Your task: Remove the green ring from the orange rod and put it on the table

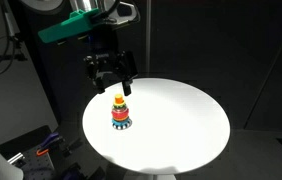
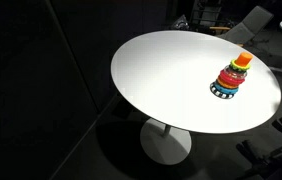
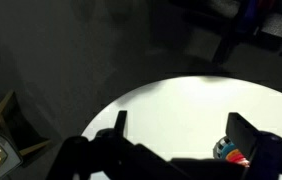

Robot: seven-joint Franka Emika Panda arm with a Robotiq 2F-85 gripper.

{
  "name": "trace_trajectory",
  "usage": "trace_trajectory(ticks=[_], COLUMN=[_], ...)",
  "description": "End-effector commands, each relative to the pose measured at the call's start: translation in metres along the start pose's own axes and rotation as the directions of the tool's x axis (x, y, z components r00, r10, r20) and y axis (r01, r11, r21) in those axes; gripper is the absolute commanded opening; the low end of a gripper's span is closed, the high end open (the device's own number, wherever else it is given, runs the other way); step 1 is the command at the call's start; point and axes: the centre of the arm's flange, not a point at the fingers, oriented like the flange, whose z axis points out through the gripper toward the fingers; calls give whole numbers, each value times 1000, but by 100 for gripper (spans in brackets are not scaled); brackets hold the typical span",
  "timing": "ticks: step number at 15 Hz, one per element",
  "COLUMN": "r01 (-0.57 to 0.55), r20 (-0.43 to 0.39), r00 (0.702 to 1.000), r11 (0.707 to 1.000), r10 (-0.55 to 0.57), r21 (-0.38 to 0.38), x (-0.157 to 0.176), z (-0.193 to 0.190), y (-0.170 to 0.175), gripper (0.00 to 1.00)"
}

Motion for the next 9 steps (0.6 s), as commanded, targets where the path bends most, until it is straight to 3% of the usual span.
trace_trajectory(ticks=[1, 9], r01=[0, -11], r20=[0, 11], r00=[1000, 1000], r11=[1000, 1000], r10=[0, 11], r21=[0, -5], x=[0, 14], z=[0, 1], y=[0, 4], gripper=[100, 100])
